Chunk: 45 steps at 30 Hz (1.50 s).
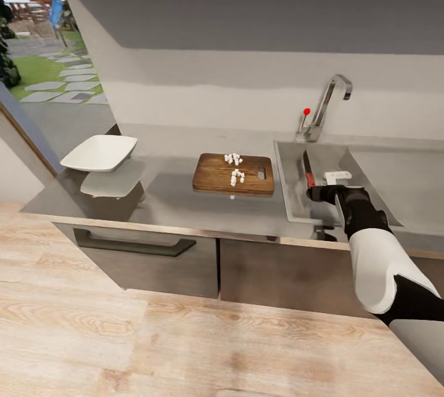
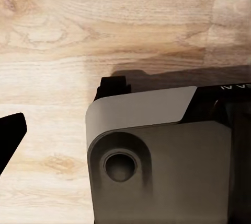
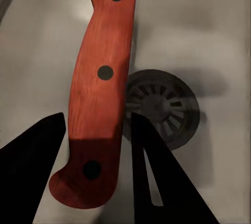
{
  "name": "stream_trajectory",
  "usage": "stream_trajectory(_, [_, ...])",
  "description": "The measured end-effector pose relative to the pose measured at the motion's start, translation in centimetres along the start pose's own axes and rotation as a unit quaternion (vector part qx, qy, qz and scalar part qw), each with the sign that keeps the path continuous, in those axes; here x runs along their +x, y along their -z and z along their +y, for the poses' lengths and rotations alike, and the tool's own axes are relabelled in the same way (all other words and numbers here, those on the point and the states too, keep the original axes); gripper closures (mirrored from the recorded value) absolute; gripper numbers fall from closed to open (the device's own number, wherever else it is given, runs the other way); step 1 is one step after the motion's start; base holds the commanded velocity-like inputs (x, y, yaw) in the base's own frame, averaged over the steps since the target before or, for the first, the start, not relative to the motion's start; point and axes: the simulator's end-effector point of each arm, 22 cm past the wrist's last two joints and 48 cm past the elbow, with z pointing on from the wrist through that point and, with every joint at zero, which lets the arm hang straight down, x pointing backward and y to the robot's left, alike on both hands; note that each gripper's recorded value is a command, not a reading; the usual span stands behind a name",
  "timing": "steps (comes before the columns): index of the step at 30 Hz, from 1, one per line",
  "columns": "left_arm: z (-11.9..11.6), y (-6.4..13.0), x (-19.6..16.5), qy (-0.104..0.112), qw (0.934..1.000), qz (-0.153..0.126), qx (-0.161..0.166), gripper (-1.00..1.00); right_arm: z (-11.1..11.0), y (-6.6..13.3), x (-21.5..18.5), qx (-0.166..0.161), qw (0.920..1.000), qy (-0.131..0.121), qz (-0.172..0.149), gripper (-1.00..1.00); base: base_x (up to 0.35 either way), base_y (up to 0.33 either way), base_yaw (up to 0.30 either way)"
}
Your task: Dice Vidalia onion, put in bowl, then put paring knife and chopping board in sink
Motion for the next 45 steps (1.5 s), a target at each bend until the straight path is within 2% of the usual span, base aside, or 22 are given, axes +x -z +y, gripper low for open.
stream_trajectory(5, [0.0,0.0,0.0,0.000,1.0000,0.000,0.000,-1.00,0.1,0.0,0.1,-0.001,1.0000,0.000,0.001,1.00,0.000,0.000,0.000])
stream_trajectory(14, [0.0,0.0,0.0,0.000,1.0000,0.000,0.000,-1.00,1.5,-0.7,2.1,-0.015,0.9997,0.001,0.021,1.00,0.000,0.000,0.000])
stream_trajectory(24, [0.1,0.0,0.0,0.000,1.0000,0.000,-0.001,-1.00,1.9,-1.1,2.5,-0.011,0.9998,0.008,0.014,1.00,0.030,0.000,0.000])
stream_trajectory(31, [0.2,0.0,0.1,0.000,1.0000,0.001,-0.002,-1.00,2.8,-2.0,5.5,-0.011,0.9993,0.013,0.034,1.00,0.206,0.000,0.000])
stream_trajectory(32, [0.2,0.0,0.1,0.000,1.0000,0.001,-0.002,-1.00,2.8,-2.0,5.6,-0.010,0.9992,0.012,0.036,-1.00,0.026,0.000,0.000])
stream_trajectory(41, [0.2,0.0,0.1,0.001,1.0000,0.001,-0.002,-1.00,2.7,-2.0,5.9,-0.009,0.9991,0.013,0.038,-1.00,0.003,0.000,0.000])
stream_trajectory(45, [0.2,0.0,0.1,0.001,1.0000,0.001,-0.001,-1.00,1.7,-1.7,4.4,0.002,0.9997,0.012,0.023,-1.00,0.000,0.000,0.000])
